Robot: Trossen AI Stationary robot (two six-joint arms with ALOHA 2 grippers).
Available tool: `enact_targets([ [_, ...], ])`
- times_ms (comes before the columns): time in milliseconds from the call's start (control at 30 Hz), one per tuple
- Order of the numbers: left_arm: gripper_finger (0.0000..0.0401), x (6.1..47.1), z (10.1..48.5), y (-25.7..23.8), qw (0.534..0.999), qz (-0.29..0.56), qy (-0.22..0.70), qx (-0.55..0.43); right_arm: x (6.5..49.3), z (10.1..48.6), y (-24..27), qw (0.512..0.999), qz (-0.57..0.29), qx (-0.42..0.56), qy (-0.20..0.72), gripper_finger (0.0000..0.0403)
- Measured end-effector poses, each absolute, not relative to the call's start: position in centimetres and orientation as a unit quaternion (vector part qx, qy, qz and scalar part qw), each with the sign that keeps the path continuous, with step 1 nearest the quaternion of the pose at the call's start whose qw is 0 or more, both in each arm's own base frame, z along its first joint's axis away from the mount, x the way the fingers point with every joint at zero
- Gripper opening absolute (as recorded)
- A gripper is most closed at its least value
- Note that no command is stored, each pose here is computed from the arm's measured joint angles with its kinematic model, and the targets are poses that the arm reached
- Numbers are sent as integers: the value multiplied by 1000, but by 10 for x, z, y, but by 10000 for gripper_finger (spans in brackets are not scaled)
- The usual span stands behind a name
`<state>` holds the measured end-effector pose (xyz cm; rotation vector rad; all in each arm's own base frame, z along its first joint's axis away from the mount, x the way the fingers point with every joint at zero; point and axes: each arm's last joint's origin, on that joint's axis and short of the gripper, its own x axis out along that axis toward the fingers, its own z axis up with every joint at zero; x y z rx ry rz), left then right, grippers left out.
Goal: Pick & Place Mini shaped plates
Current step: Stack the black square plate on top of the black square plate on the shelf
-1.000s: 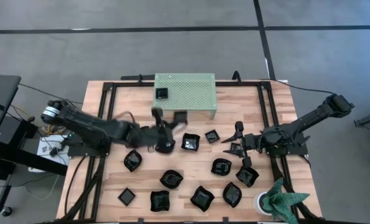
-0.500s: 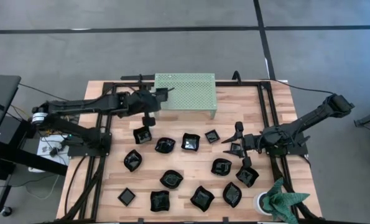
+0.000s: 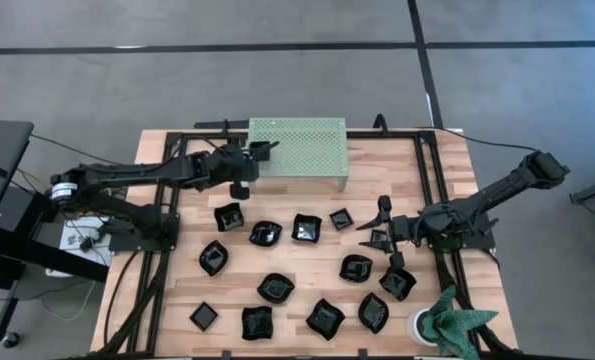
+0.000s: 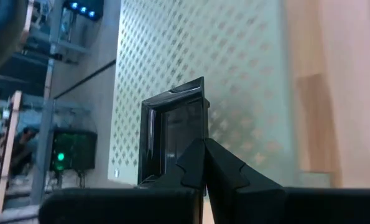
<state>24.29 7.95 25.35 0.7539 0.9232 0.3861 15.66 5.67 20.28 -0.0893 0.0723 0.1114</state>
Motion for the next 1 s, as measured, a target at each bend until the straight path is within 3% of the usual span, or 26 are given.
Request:
enact_targets([
  [367, 9, 242, 245, 88, 835, 187, 402, 327, 157, 203, 57, 995, 56, -69, 35, 171],
  [1000, 15, 241, 243, 94, 840, 223, 383, 313, 157, 203, 57, 995, 57, -70, 34, 171],
])
